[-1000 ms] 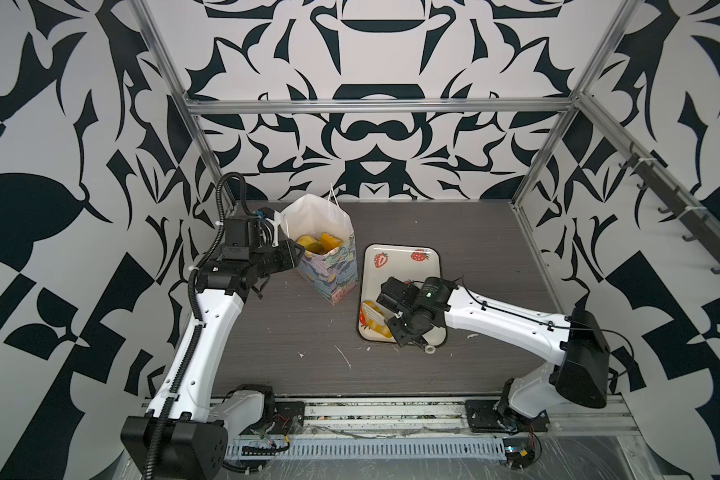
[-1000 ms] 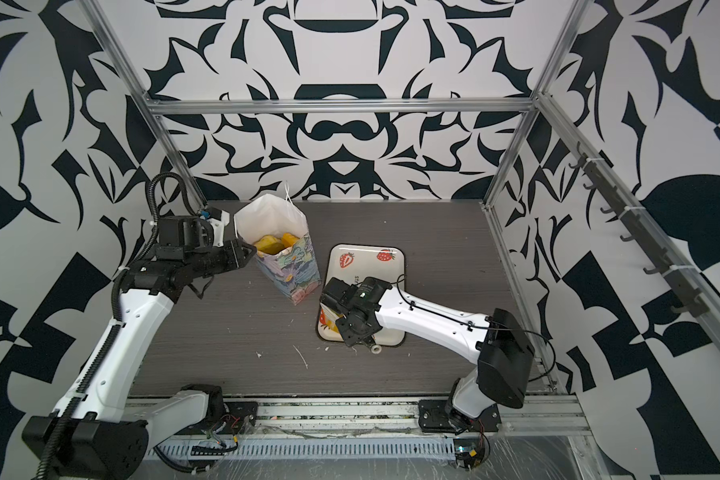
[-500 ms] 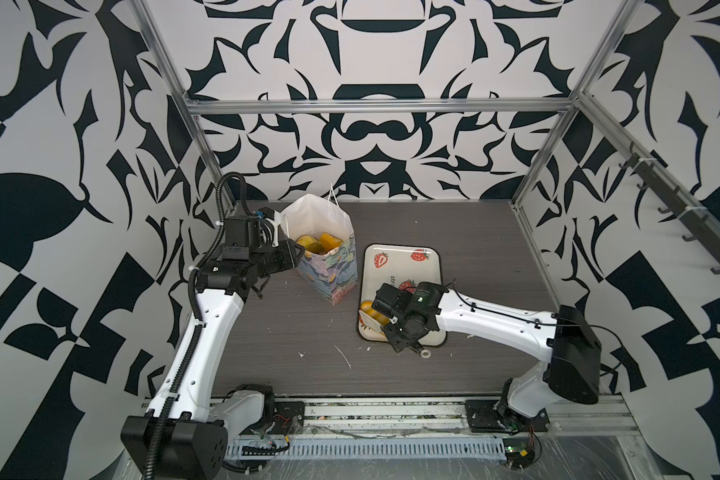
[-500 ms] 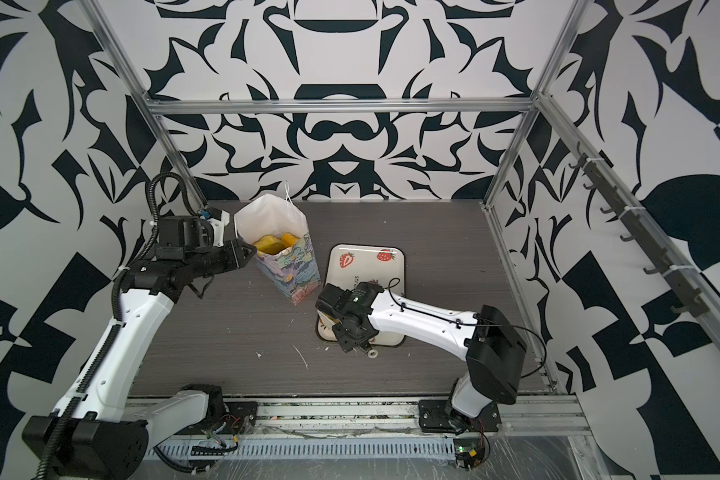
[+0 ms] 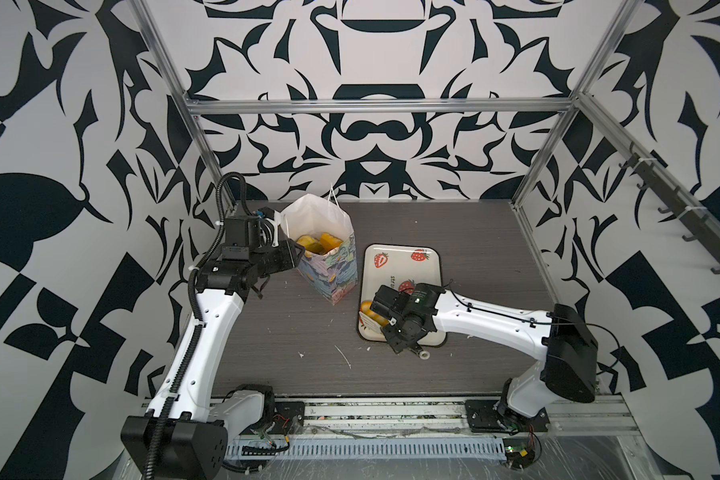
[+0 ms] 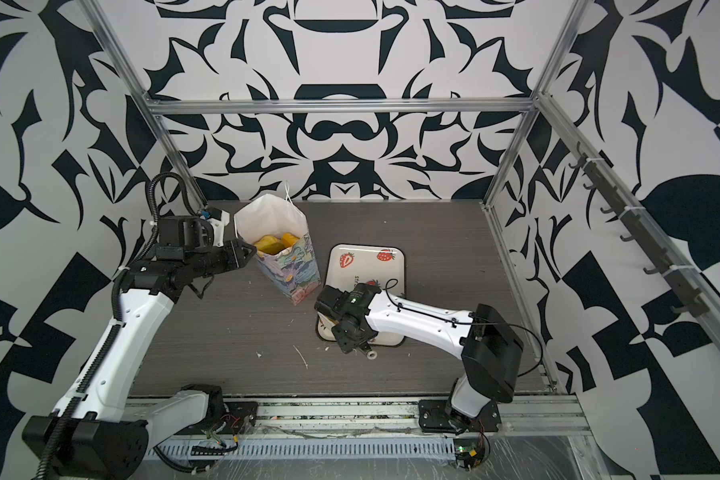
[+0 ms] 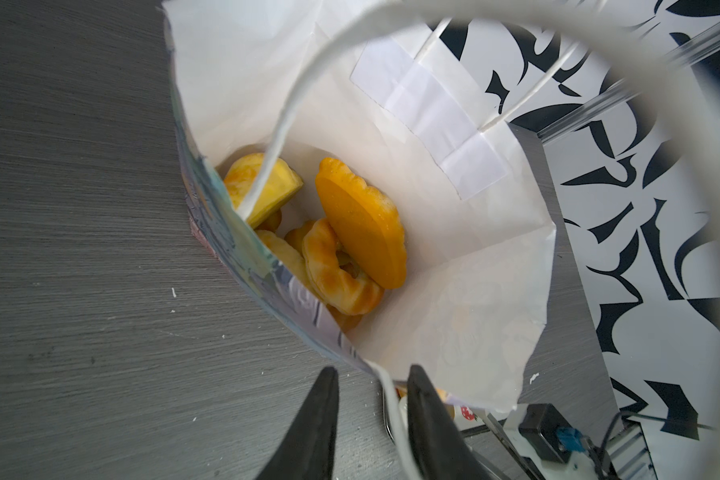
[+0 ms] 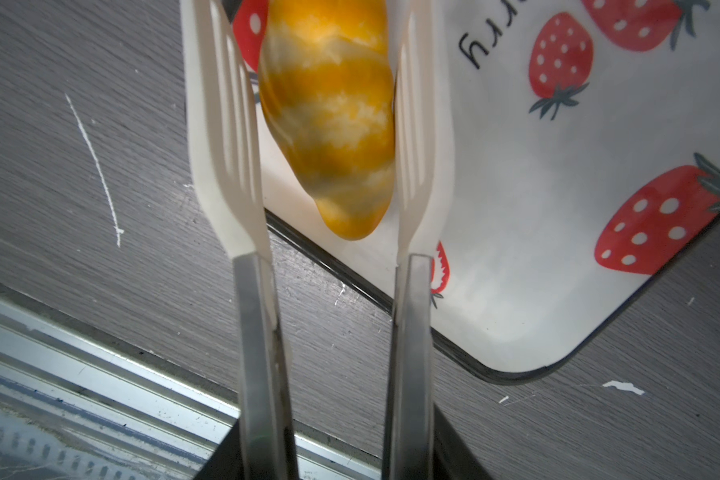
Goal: Place the fake bread into the paper bag
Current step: 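Lower the open right tongs around the last croissant nearer the robot, then squeeze the right tongs on the croissant and lift it off the tray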
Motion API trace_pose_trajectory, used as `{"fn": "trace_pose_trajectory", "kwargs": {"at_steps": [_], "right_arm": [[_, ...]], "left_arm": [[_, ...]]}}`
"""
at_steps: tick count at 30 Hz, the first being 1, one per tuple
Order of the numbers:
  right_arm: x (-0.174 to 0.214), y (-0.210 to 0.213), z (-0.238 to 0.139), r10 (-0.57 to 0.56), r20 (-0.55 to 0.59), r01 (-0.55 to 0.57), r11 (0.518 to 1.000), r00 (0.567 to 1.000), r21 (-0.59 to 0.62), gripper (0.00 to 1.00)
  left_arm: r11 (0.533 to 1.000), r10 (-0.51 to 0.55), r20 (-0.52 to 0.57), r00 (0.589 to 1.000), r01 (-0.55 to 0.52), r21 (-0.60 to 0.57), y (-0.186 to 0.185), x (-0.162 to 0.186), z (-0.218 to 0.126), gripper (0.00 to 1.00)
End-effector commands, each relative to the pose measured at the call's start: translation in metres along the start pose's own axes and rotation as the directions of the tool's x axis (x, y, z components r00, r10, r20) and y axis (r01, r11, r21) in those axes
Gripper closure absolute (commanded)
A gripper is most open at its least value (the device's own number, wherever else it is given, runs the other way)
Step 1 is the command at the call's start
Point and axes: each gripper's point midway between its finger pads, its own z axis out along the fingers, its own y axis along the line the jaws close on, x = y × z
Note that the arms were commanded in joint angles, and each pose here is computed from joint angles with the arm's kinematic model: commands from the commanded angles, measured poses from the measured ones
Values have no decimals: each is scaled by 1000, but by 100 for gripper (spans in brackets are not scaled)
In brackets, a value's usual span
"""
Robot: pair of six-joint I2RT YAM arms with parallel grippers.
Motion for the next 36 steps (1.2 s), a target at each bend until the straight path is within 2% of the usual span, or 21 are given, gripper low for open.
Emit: {"fn": "trace_pose_trajectory", "kwargs": {"at_steps": [1,19,36], "right_arm": [[-6,1,-8,-9,20,9,1000,1000,11,52],[-15,-8,-30,-39,66,35,998,997,59,63],[-28,-22,-58,-34,173,16,995,984,101,66]], "left_arm": [[1000,2,-3,1000,-2,-3,1,0,1,68],[1000,2,-2,1000,-2,-1,-1,-1,-1,68],[1000,3,-1,1000,-3,0,-1,0,-4,68]]}}
